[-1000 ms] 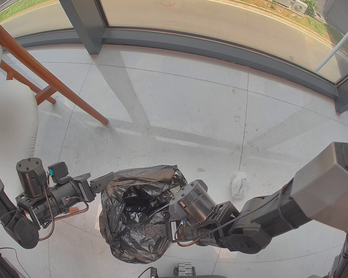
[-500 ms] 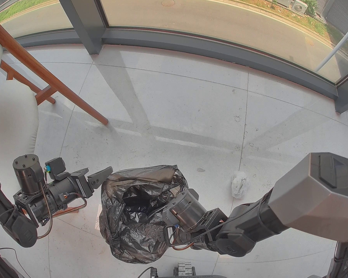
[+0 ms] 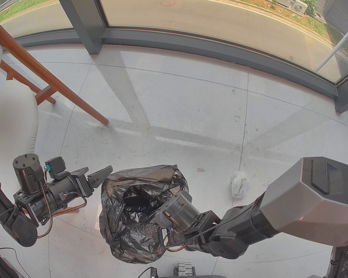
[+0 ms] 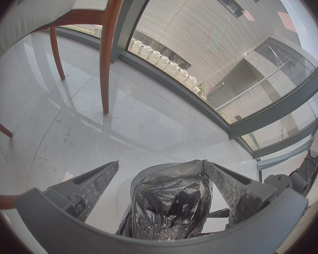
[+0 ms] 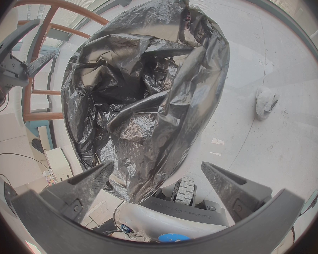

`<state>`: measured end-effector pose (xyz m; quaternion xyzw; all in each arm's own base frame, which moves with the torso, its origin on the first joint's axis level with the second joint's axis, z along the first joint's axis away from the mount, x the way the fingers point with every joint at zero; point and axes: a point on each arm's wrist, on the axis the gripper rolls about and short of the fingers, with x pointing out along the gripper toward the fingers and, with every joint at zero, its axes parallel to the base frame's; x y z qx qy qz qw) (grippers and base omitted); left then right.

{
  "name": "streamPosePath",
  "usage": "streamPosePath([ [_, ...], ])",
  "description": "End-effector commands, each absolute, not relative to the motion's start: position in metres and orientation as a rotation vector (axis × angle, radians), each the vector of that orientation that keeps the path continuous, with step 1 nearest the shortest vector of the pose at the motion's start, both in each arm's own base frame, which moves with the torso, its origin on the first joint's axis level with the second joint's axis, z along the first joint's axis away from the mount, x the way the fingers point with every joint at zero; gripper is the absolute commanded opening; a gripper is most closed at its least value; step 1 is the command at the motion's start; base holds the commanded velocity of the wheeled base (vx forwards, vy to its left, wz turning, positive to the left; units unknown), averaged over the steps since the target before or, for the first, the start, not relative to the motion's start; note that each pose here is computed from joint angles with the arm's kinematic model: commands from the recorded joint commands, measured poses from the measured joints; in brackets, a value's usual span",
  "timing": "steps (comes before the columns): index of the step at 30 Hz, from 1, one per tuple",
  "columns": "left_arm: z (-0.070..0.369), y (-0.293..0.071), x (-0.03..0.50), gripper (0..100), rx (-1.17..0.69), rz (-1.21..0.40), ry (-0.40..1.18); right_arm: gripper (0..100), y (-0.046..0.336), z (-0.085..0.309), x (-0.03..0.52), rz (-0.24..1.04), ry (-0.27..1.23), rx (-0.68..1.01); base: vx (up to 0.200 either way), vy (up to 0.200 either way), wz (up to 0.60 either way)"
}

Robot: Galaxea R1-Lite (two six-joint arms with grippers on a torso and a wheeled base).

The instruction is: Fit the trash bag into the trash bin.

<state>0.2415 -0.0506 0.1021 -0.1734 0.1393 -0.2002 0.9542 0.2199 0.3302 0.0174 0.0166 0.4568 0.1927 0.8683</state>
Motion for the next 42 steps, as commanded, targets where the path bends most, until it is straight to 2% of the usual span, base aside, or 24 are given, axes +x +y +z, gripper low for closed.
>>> streamPosePath([
  [1, 0.101, -0.051, 0.242, 100, -0.353, -0.406, 0.287, 100, 0.330, 0.018, 0.220, 0.403, 0.955, 0.038, 0.000, 0.000, 0.00],
  [2, 0.101, -0.051, 0.242, 100, -0.353, -0.405, 0.286, 0, 0.330, 0.018, 0.220, 0.402, 0.956, 0.038, 0.000, 0.000, 0.00],
  [18, 0.106, -0.051, 0.247, 100, -0.352, -0.402, 0.261, 0, 0.330, 0.014, 0.218, 0.391, 0.964, 0.026, 0.000, 0.000, 0.00],
  [25, 0.105, -0.051, 0.247, 100, -0.352, -0.403, 0.264, 0, 0.307, 0.024, 0.205, 0.332, 1.040, -0.014, 0.000, 0.000, 0.00],
  [33, 0.104, -0.051, 0.246, 100, -0.351, -0.401, 0.268, 0, 0.296, 0.022, 0.206, 0.297, 1.059, -0.011, 0.000, 0.000, 0.00],
  [42, 0.104, -0.051, 0.246, 100, -0.351, -0.401, 0.266, 0, 0.301, 0.022, 0.204, 0.323, 1.046, -0.014, 0.000, 0.000, 0.00],
])
